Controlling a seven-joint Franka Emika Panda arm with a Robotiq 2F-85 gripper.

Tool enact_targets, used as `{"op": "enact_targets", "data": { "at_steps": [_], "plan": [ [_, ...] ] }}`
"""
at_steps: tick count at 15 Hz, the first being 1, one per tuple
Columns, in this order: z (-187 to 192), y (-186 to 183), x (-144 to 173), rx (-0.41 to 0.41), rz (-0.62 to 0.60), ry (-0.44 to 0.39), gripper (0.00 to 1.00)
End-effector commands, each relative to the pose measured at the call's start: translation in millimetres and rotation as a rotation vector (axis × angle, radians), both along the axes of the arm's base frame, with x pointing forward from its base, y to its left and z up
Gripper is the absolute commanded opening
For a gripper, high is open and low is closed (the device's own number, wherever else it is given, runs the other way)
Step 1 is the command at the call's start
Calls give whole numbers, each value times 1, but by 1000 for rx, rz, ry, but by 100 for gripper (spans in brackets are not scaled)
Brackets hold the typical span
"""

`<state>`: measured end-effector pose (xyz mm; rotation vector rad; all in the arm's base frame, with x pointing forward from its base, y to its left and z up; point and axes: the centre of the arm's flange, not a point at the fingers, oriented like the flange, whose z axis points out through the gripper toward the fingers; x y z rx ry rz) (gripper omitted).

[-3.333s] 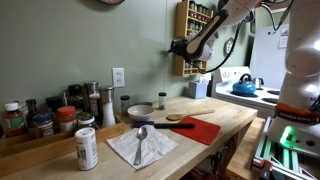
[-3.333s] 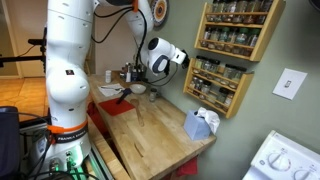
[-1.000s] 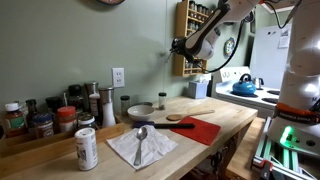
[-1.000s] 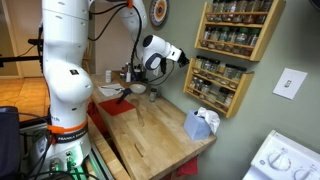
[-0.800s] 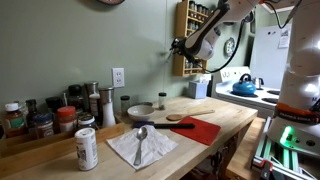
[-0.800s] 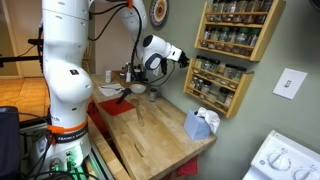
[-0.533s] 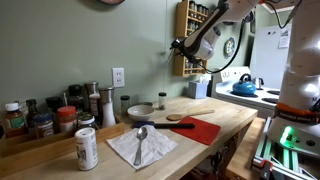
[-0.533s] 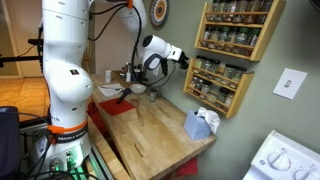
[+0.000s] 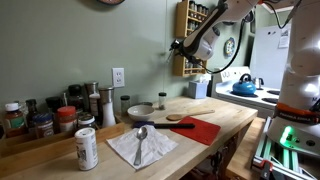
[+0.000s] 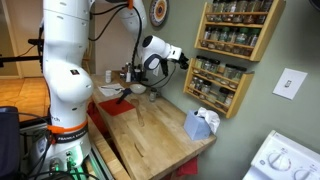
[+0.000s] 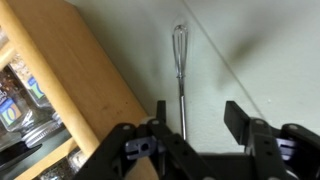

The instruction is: Pick up the whisk from the left side of the bottom spice rack and put it on the table

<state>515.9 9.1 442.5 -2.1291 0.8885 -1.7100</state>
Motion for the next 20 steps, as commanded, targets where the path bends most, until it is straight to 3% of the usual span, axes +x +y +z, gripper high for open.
{"op": "enact_targets", "data": {
  "at_steps": [1,4,6,8,9,12,16,17,20],
  "plan": [
    [2,0,7,-13,-13,0,63],
    [3,0,13,-11,-13,-6,52],
    [2,-2,16,-10,-17,-6,35],
    [0,-4,17,-7,-23,-3,40],
    [-2,-5,16,-4,-26,-3,34],
    [-7,-6,15,-1,-27,3,38],
    [-10,-8,17,-3,-34,2,27],
    [-10,-10,18,-4,-36,2,20],
    [-11,-11,20,-5,-36,4,16]
  ]
}}
